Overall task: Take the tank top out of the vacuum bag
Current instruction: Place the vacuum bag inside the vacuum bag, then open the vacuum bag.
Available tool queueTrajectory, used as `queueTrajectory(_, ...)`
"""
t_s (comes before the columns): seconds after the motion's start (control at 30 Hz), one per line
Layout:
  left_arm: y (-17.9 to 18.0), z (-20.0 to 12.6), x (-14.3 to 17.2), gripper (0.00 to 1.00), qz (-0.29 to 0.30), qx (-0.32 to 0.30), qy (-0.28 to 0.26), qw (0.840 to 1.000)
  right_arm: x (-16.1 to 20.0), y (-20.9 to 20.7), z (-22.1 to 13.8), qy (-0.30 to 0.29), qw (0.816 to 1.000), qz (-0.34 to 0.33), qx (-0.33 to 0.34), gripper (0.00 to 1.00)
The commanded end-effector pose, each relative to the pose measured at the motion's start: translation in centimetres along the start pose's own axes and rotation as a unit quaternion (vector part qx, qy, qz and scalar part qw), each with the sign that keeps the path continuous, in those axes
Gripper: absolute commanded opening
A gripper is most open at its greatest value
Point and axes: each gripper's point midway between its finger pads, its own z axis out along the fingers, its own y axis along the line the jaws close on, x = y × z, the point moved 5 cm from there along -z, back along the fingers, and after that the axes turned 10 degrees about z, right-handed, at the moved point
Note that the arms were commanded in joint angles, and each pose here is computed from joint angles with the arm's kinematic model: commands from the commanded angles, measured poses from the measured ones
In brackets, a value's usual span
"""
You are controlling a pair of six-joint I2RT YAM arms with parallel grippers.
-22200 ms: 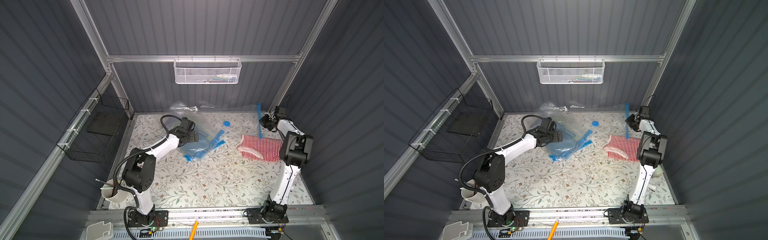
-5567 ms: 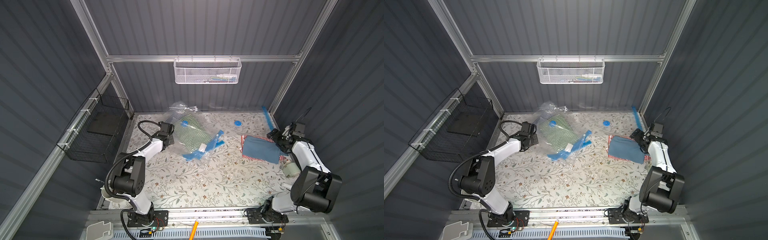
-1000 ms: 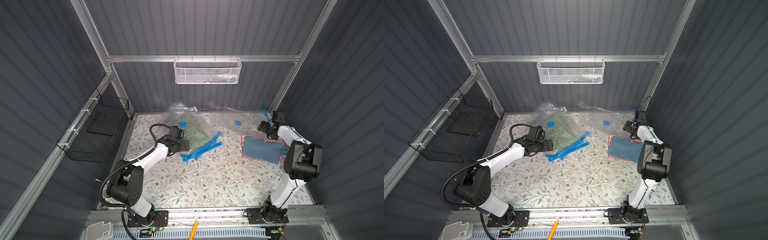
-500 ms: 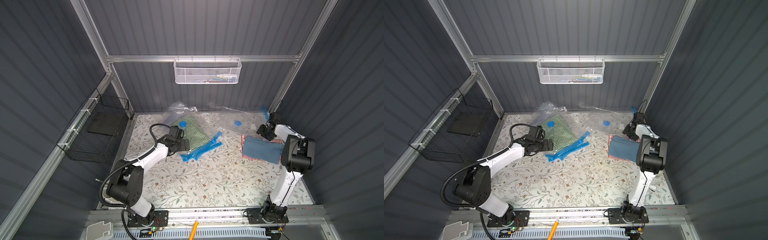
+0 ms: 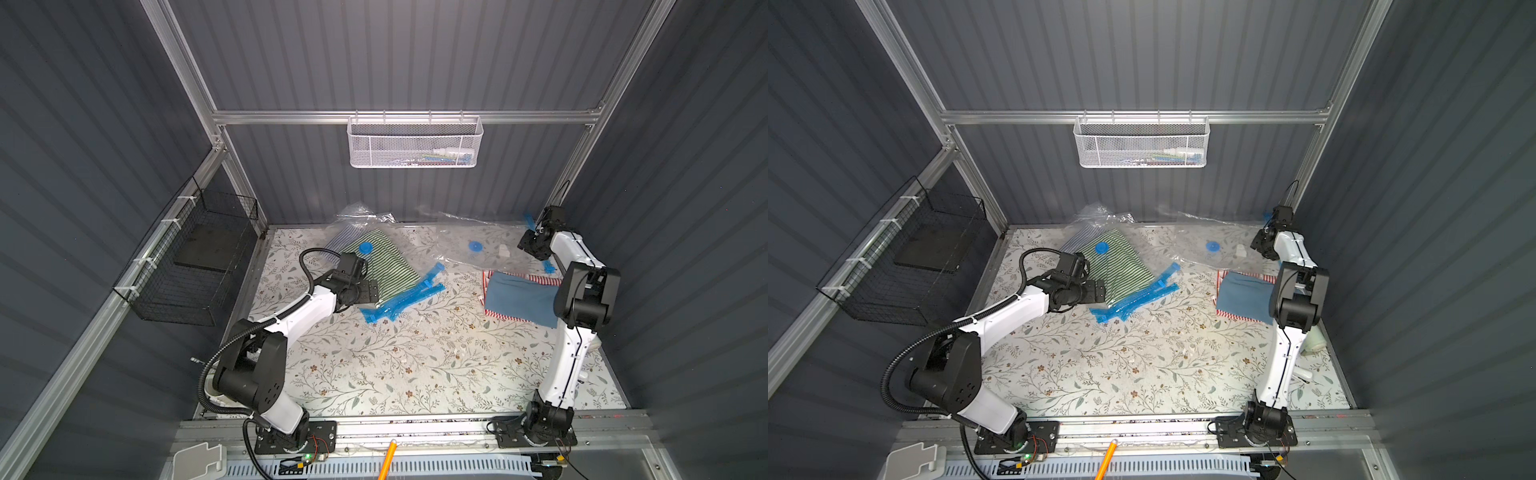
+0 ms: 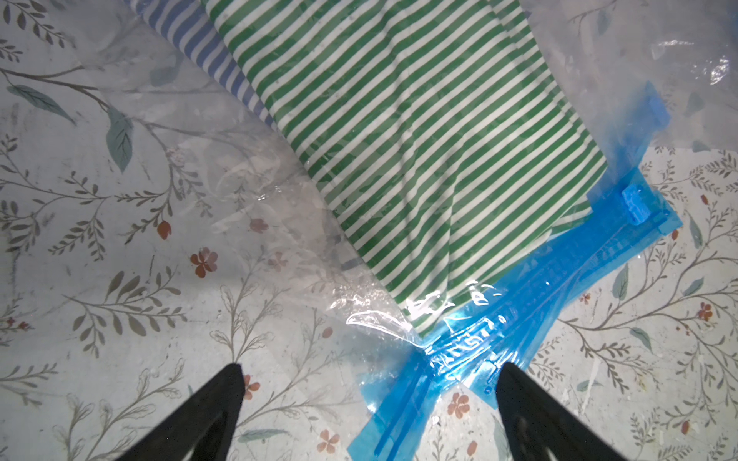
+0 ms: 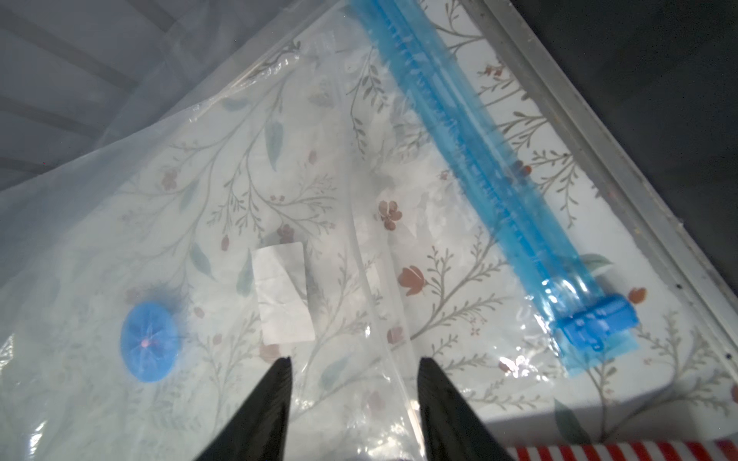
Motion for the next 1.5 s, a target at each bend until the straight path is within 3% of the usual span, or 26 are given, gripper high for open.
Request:
queueTrajectory(0.0,-0.7,-1.3,-0.7,1.0,0.036,0.012,-0.015,0.999,0.2,0.4,-3.2,-0.003,1.0,0.003,-0.019,0.68)
queueTrajectory(0.17,-3.2,-2.4,-1.6,1.0,0.088,0.072,-0.048,0.992,2.3,0.7,-8.1,-0.03,0.996,0.039,-0.081,0.87)
queueTrajectory(0.3,-5.2,-2.0,-1.5,1.0,0.147,0.079,-0.038,0.985,5.6,1.3,-9.7,-0.001,0.983,0.079,-0.166,0.88)
queueTrajectory(0.5,-8.0,0.0,-0.2,1.0,0.228,0.045,0.002,0.973,11.3,1.8,-10.8,0.062,0.965,0.098,-0.237,0.87)
queueTrajectory(0.57,-8.7,0.7,0.1,0.99,0.249,0.023,0.005,0.968,13.0,1.7,-11.4,0.069,0.961,0.097,-0.248,0.88)
queueTrajectory(0.7,-8.5,2.2,0.5,0.76,0.263,-0.008,0.008,0.965,16.5,0.9,-13.1,0.081,0.962,0.085,-0.247,0.87)
queueTrajectory(0.77,-8.6,2.8,0.6,0.71,0.272,-0.008,0.012,0.962,17.9,0.3,-13.7,0.081,0.963,0.086,-0.244,0.88)
queueTrajectory(0.9,-8.9,3.8,1.1,0.73,0.287,-0.002,0.02,0.958,20.5,-0.7,-14.5,0.096,0.958,0.093,-0.255,0.87)
queueTrajectory(1.1,-7.8,4.5,1.3,0.71,0.29,-0.06,0.027,0.955,22.9,-1.4,-14.8,0.114,0.953,0.094,-0.265,0.87)
queueTrajectory(1.47,-8.3,6.0,2.0,0.72,0.302,-0.073,0.036,0.95,23.1,-1.0,-14.5,0.127,0.946,0.098,-0.281,0.87)
